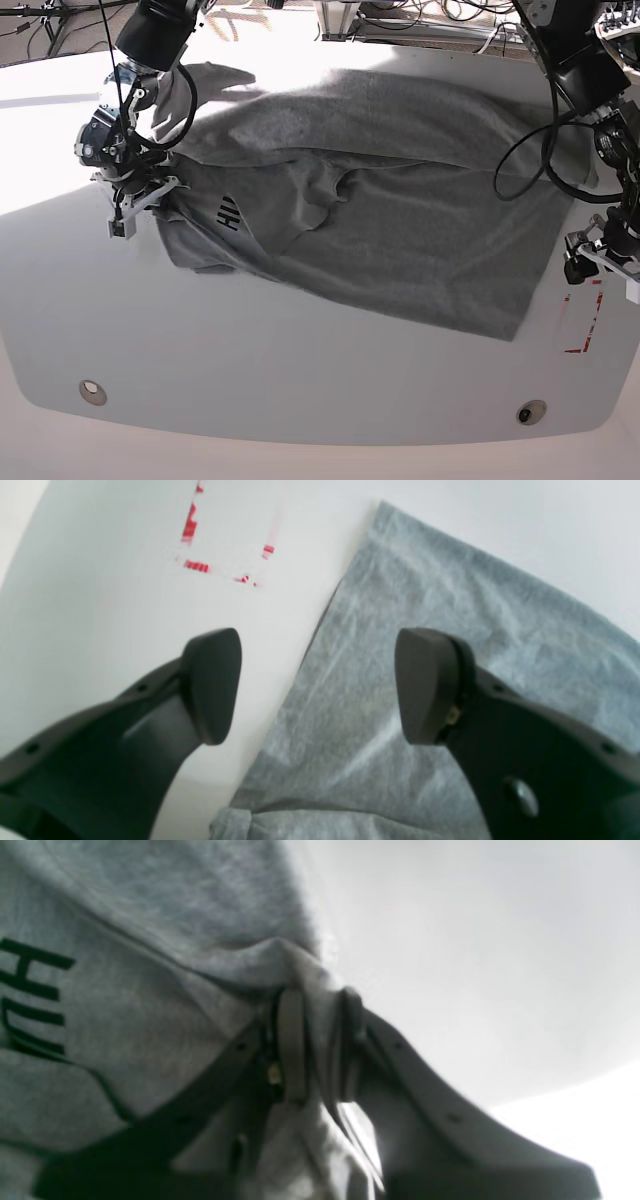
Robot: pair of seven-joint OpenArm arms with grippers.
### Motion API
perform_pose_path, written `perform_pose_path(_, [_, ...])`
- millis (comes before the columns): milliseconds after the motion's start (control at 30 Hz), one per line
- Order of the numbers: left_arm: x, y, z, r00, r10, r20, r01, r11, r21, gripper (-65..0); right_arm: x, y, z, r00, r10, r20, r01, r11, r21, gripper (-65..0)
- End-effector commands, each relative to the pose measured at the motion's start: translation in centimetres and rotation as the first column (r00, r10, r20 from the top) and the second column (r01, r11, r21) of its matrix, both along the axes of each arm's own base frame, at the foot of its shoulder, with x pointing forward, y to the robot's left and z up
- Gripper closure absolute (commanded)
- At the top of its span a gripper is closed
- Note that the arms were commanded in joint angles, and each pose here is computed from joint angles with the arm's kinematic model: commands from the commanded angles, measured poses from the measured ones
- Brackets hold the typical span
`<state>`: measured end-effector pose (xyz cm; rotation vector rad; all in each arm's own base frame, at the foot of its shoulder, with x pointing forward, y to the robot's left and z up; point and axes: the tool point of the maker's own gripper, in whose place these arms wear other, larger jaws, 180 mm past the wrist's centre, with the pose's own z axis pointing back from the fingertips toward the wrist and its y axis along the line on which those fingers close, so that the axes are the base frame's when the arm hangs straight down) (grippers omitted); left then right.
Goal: Fold the T-shirt properly
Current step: 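Release the shirt and reposition the right gripper onto the shirt's edge, then move the left gripper down to the shirt's hem corner and grasp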
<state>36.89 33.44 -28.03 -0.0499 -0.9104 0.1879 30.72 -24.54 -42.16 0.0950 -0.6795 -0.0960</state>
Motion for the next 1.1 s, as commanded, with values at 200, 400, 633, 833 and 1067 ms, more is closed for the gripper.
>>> perform_pose_path(200, [2.7, 1.1, 0.6, 0.996, 0.03, 0.089, -0.026, 0.998, -0.049, -45.6, -0.1, -0.1, 0.4, 1.0, 0.018, -0.012, -0.018, 1.0, -0.019, -1.3])
perform_pose_path(400, [5.0, 0.2, -1.6, 0.998, 0.018, 0.067, -0.01, 0.994, -0.112, -45.8, 0.0, -0.2, 1.3, 1.0, 0.021, 0.01, -0.021, 0.999, -0.041, -1.3])
perform_pose_path(633, [7.5, -0.5, -4.5, 0.999, 0.022, 0.047, -0.013, 0.985, -0.175, -48.5, 0.5, 1.5, 1.4, 0.996, 0.088, 0.009, -0.087, 0.995, -0.055, -1.3])
perform_pose_path(833, [9.1, -0.8, -6.7, 0.998, 0.056, 0.028, -0.049, 0.979, -0.2, -49.4, 0.5, 2.0, 2.2, 0.993, 0.115, 0.026, -0.112, 0.991, -0.072, -1.3])
perform_pose_path(1067, [10.2, -2.1, -9.0, 0.999, 0.04, -0.007, -0.041, 0.982, -0.187, -49.6, 0.7, 2.1, 2.4, 0.993, 0.115, 0.034, -0.113, 0.991, -0.076, -1.3])
